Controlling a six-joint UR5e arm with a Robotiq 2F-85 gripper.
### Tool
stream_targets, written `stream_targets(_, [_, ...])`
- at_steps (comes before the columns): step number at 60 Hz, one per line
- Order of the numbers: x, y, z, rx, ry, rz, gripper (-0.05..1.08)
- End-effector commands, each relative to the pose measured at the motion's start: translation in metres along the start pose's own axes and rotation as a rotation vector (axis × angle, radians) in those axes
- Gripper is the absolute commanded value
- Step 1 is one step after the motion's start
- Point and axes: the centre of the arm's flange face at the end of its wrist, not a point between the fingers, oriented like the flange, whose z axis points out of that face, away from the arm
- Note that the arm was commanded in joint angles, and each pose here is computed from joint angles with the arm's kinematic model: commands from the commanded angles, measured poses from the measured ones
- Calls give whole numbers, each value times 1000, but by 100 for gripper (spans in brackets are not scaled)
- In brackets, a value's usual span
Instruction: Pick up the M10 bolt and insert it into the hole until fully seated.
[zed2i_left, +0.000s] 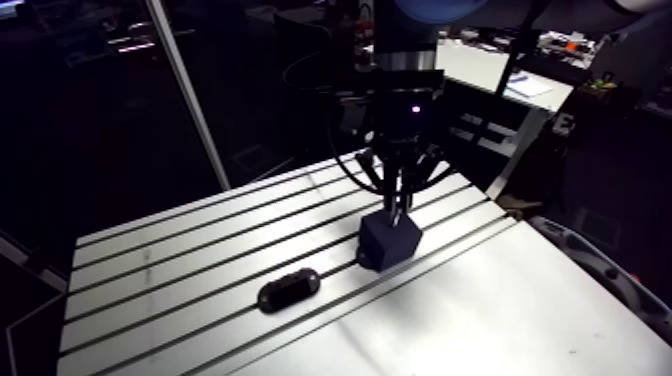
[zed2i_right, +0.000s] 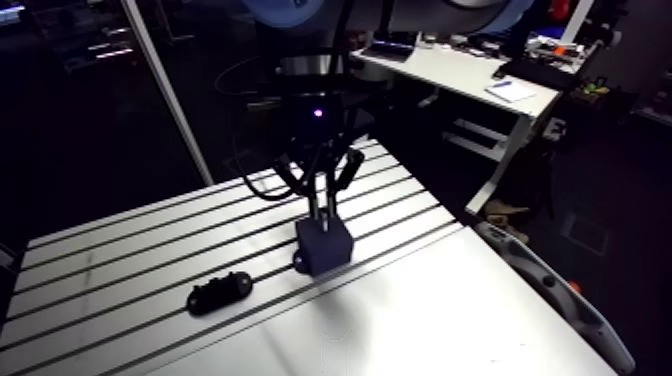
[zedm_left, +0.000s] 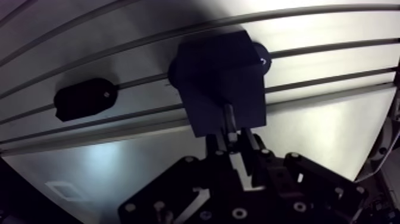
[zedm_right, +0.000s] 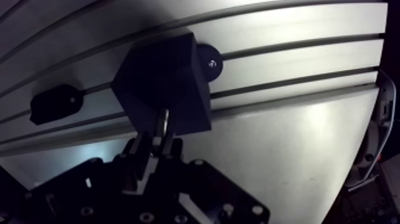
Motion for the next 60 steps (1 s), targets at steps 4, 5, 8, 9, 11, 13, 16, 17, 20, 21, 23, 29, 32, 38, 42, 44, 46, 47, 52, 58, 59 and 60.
stream_targets(4, [1, 0, 1, 2, -2, 0, 108])
stream_targets(5, [1, 0, 1, 3, -2, 0, 108])
stream_targets(8, [1, 0, 1, 3, -2, 0, 108])
stream_targets(9, [1, 0, 1, 4, -2, 0, 108])
stream_targets(11, [1, 0, 1, 3, -2, 0, 108])
stream_targets(13, [1, 0, 1, 4, -2, 0, 108])
stream_targets(16, [1, 0, 1, 4, -2, 0, 108])
stream_targets(17, [1, 0, 1, 4, -2, 0, 108])
stream_targets(20, [1, 0, 1, 4, -2, 0, 108])
stream_targets(21, [1, 0, 1, 4, -2, 0, 108])
stream_targets(23, [1, 0, 1, 4, -2, 0, 108])
stream_targets(29, [2, 0, 4, 5, -7, 1, 108])
stream_targets(32, [3, 0, 4, 6, -7, 1, 108])
stream_targets(38, [3, 0, 5, 6, -9, 1, 108])
stream_targets(42, [3, 0, 6, 6, -11, 1, 108])
stream_targets(44, [4, 0, 6, 6, -9, 1, 108])
stream_targets(46, [3, 0, 6, 6, -12, 1, 108])
stream_targets(47, [3, 0, 6, 6, -12, 1, 108])
stream_targets(52, [4, -1, 8, 7, -15, -1, 108])
stream_targets(58, [4, -1, 8, 7, -15, -1, 108])
stream_targets(59, [4, 0, 9, 7, -16, 1, 108])
stream_targets(60, [4, 0, 9, 7, -16, 1, 108])
